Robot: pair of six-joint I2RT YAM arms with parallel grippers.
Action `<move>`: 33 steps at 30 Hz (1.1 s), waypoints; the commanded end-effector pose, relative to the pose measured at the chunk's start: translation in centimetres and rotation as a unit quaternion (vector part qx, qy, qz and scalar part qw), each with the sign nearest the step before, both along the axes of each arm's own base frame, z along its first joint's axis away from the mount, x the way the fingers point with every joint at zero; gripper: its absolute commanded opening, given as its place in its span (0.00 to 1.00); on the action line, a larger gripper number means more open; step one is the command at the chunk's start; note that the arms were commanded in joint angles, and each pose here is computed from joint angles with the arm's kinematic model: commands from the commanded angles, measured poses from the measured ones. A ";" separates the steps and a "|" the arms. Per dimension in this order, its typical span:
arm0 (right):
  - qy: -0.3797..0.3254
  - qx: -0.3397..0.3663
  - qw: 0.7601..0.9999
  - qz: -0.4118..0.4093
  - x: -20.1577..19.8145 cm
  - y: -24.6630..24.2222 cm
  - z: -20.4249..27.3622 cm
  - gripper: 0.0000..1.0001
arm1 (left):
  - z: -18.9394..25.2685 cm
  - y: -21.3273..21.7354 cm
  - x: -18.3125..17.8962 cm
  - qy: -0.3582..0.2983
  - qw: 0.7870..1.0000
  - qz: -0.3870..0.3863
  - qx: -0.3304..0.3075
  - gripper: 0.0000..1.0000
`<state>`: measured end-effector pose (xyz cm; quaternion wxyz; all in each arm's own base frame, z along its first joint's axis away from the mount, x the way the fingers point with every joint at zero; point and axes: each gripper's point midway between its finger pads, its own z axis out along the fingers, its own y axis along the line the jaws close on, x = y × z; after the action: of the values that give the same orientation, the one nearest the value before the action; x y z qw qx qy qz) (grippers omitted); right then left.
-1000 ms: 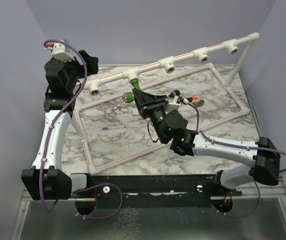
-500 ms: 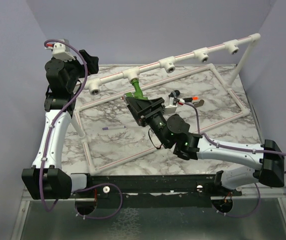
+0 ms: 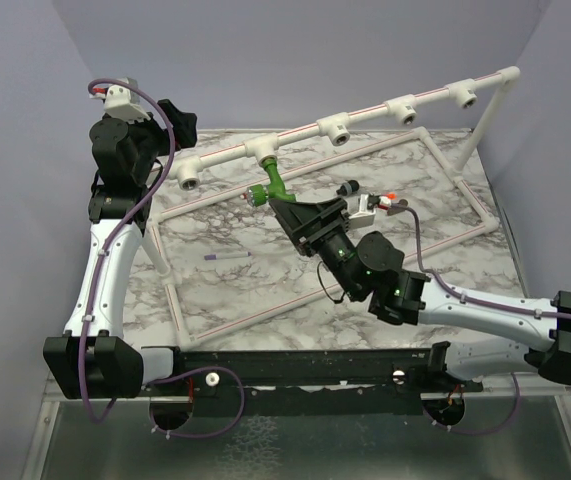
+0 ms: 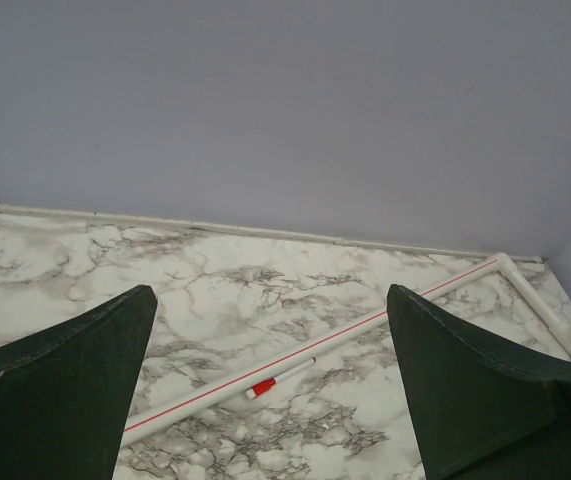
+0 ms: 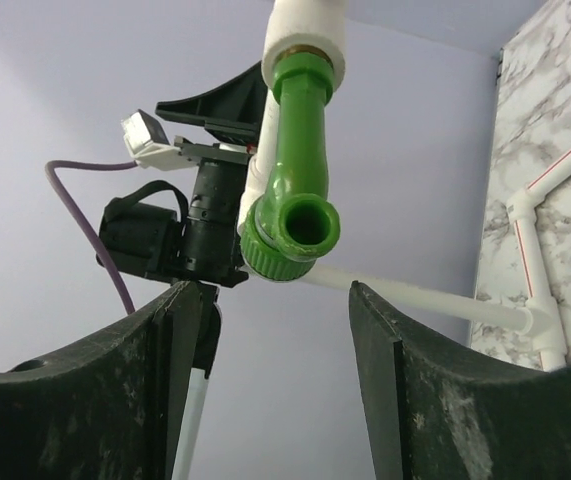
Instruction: Install the water faucets
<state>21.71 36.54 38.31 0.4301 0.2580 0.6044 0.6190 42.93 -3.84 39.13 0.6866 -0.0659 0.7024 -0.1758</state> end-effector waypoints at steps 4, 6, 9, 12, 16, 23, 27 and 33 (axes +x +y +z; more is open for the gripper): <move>-0.043 -0.104 0.992 -0.053 0.3 -3.6 -0.8 0.66 | -10.7 -0.1 -0.3 0.163 0.987 -0.005 -0.008 0.99; -0.071 -0.144 0.985 -0.066 0.4 -4.4 -0.6 0.66 | -10.7 -0.2 -0.3 0.163 0.987 -0.006 -0.009 0.99; -0.126 -0.200 0.968 -0.083 0.4 -5.6 0.8 0.66 | -10.7 -0.1 -0.3 0.162 0.987 -0.006 -0.009 0.99; -0.189 -0.277 0.938 -0.091 0.4 -6.2 1.6 0.66 | -10.6 -0.1 -0.3 0.162 0.987 -0.006 -0.009 0.99; -0.260 -0.371 0.887 -0.093 0.4 -6.5 2.0 0.69 | -10.6 -0.1 -0.3 0.162 0.987 -0.006 -0.008 0.99; -0.407 -0.532 0.740 -0.060 -0.2 -6.1 2.3 0.72 | -10.6 -0.1 -0.3 0.162 0.987 -0.006 -0.009 0.99; -0.483 -0.589 0.646 -0.039 -0.9 -6.0 2.3 0.73 | -10.6 -0.2 -0.3 0.162 0.987 -0.007 -0.009 0.99; -0.561 -0.657 0.503 -0.034 -0.9 -6.0 2.1 0.77 | -10.6 -0.1 -0.3 0.162 0.987 -0.006 -0.008 0.99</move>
<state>21.32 30.53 39.62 0.7436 -0.3652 0.5435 0.1353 42.97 -3.85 39.16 0.6870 -0.0669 0.7016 -0.1771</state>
